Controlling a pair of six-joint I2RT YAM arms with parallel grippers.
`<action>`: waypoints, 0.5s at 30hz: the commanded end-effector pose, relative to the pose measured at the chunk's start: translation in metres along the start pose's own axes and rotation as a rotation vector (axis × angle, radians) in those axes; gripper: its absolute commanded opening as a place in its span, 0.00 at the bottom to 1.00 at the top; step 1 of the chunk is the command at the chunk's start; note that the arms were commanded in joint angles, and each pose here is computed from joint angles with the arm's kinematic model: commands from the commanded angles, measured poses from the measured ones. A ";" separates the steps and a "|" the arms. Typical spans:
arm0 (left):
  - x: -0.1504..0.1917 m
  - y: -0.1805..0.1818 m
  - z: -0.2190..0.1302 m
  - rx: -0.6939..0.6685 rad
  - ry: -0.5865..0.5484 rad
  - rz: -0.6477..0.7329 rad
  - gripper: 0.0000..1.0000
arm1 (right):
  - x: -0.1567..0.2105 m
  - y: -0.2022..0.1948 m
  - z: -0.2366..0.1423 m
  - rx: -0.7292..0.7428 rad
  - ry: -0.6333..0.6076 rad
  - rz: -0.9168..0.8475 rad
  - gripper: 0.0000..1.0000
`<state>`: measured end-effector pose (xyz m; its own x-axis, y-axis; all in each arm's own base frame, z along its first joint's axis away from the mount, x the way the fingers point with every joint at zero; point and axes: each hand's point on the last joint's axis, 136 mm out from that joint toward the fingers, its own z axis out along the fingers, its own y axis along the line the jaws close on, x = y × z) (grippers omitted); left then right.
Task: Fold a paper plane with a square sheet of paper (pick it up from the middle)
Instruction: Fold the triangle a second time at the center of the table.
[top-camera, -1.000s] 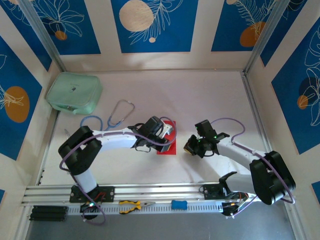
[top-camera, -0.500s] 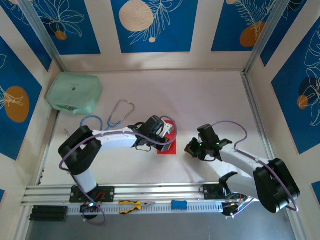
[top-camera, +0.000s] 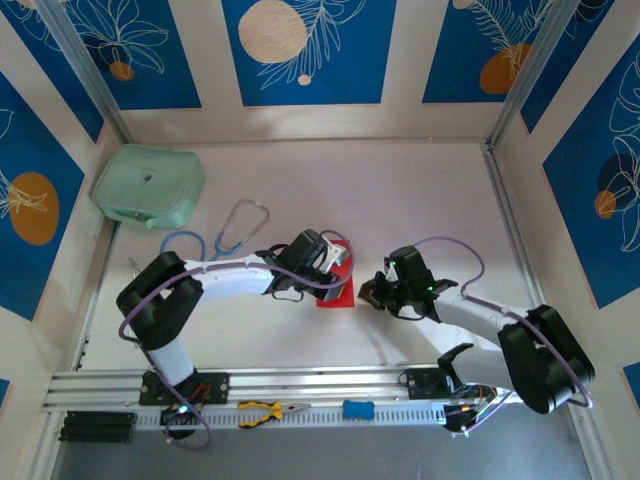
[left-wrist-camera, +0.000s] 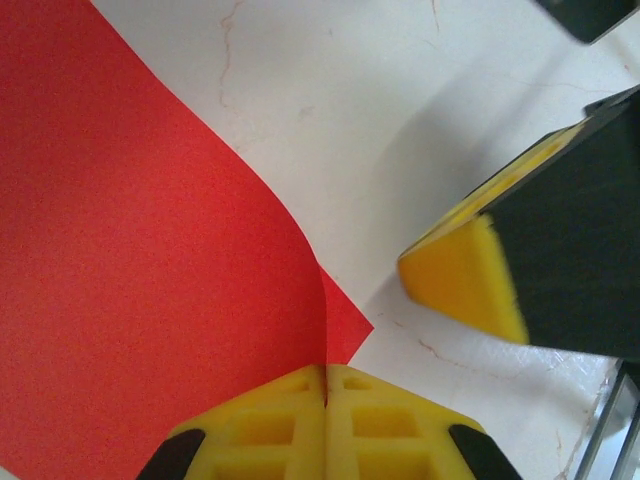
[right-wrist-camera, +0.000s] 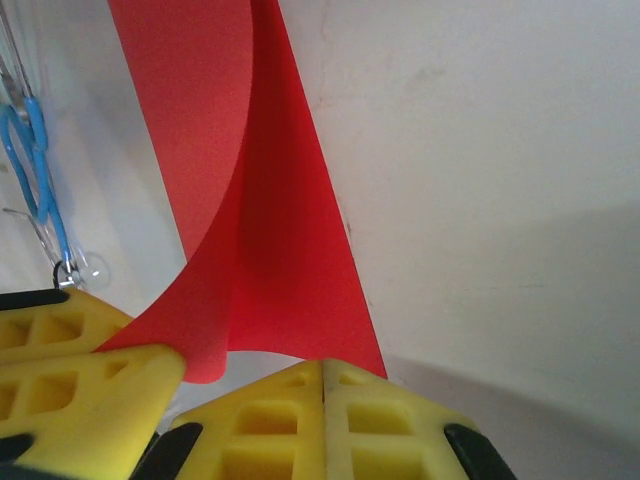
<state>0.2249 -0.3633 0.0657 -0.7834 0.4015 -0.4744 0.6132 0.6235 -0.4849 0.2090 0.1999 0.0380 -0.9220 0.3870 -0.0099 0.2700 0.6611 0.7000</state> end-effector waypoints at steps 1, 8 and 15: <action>-0.010 -0.005 -0.003 0.032 -0.023 -0.023 0.00 | -0.001 0.020 0.007 -0.061 0.016 -0.018 0.00; -0.009 -0.004 -0.001 0.030 -0.015 -0.035 0.00 | 0.000 0.026 0.025 -0.054 0.056 -0.028 0.00; -0.009 -0.002 0.000 0.019 -0.008 -0.043 0.00 | 0.004 0.009 0.038 0.035 0.091 -0.012 0.00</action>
<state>0.2243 -0.3638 0.0661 -0.7973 0.3877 -0.4626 0.5956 0.6294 -0.4990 0.2212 0.2312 0.0219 -0.9429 0.3317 0.0299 0.2576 0.6693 0.6969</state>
